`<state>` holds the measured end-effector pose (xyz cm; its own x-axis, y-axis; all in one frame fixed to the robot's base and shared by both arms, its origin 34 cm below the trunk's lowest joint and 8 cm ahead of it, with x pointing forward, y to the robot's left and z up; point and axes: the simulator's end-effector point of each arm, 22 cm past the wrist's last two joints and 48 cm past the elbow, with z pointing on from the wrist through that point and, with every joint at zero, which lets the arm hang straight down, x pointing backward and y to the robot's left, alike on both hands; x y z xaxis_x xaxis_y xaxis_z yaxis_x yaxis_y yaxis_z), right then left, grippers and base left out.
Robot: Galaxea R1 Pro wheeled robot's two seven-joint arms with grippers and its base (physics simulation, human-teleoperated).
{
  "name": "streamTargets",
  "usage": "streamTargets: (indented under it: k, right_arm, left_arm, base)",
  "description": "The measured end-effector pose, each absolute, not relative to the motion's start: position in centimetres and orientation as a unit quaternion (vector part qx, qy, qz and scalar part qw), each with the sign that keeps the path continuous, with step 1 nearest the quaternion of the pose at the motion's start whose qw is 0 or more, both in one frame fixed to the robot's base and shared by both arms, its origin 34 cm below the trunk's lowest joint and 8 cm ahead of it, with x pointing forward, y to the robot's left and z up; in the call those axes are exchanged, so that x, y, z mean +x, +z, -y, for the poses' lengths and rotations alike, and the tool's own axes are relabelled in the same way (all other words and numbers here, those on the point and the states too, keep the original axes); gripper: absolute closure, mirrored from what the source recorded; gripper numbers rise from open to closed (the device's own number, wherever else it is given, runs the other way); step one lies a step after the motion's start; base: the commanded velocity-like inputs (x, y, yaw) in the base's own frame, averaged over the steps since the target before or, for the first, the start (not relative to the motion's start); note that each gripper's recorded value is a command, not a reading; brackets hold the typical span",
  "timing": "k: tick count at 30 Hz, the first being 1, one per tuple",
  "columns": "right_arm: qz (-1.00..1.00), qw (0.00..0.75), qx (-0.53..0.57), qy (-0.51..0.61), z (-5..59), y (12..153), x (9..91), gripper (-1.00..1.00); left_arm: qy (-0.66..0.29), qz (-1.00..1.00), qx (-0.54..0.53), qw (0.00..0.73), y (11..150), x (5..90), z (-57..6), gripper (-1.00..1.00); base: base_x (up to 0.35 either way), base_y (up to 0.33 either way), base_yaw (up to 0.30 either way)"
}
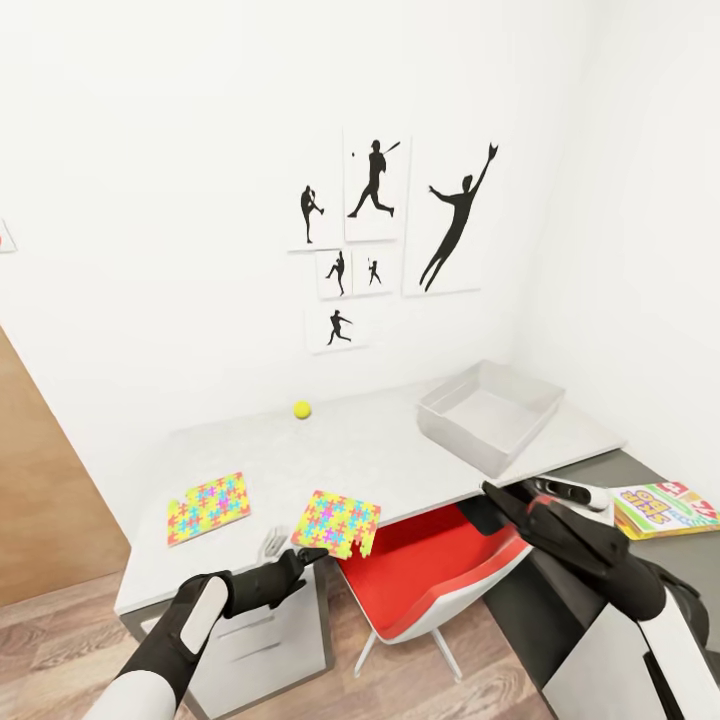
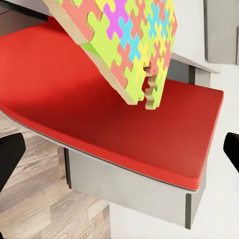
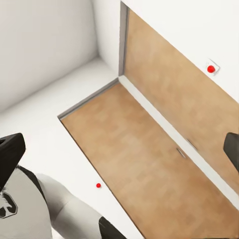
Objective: Put all the toys in the child's room - the three board games (two on the bed and one on the table), the two jigsaw puzzles on the table, and the tennis ball on the table - inside the toy box on the table in the child's room.
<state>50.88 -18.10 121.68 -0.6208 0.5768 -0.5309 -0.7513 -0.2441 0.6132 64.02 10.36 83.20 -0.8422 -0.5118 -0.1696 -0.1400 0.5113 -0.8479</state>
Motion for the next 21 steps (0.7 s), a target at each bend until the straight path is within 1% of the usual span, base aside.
streamTargets:
  k: [21]
  right_arm:
    - [-0.437,0.428,-0.097,0.785,18.3,119.4,51.1,-1.0]
  left_arm:
    - [-0.457,-0.845,-0.19,0.203,80.9,64.5,-9.9,-1.0]
  base:
    - [0.0,0.0,0.0]
